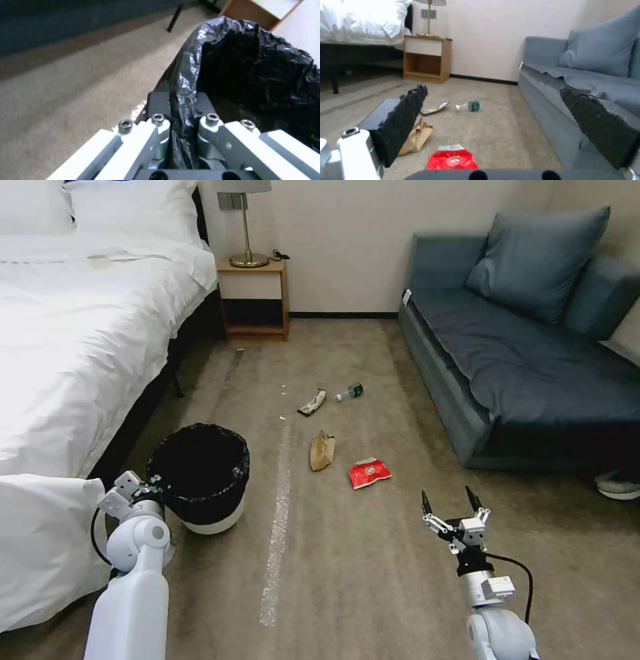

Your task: Pick up the trash bin, then pick up the garbage on the floor and place it into the trash bin.

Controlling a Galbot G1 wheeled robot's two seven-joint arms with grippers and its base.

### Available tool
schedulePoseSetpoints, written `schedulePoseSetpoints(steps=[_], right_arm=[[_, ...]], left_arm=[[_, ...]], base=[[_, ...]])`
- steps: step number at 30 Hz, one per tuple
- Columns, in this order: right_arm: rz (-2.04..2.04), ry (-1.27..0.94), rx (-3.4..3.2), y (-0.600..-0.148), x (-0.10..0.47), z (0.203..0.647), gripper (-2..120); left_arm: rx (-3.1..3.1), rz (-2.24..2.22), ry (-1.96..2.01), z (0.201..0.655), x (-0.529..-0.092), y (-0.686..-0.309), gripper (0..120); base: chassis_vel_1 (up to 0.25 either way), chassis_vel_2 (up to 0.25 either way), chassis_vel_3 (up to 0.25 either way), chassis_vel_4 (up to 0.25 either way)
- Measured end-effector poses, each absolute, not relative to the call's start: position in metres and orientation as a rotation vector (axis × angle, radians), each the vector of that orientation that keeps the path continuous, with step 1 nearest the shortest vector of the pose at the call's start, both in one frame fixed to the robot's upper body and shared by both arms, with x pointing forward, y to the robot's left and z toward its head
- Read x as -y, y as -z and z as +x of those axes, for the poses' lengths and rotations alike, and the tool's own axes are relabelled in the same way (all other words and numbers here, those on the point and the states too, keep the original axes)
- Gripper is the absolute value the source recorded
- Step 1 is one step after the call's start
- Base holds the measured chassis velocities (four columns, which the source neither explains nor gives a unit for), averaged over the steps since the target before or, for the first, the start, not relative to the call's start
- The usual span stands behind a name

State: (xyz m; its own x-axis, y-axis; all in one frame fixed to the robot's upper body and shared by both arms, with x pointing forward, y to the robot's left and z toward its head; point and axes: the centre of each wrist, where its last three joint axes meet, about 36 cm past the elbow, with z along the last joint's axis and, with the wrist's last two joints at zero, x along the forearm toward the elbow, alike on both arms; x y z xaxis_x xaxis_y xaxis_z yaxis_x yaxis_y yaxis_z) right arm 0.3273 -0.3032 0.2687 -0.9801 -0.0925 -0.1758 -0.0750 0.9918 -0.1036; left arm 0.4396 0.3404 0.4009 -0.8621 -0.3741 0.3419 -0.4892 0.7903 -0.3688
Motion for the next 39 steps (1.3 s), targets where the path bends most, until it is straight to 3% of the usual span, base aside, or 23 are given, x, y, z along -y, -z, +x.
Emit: schedulePoseSetpoints(steps=[9, 39], right_arm=[[-0.122, 0.135, -2.947, -0.267, 0.298, 0.330, 100], [-0.065, 0.083, -2.926, -0.261, 0.286, 0.343, 100]], left_arm=[[2.867, 0.671, -0.382, 0.409, -0.332, -0.408, 5], [2.900, 0.689, -0.261, 0.369, -0.308, -0.408, 5]], base=[[0.000, 0.000, 0.000, 0.000], [0.000, 0.000, 0.000, 0.000]])
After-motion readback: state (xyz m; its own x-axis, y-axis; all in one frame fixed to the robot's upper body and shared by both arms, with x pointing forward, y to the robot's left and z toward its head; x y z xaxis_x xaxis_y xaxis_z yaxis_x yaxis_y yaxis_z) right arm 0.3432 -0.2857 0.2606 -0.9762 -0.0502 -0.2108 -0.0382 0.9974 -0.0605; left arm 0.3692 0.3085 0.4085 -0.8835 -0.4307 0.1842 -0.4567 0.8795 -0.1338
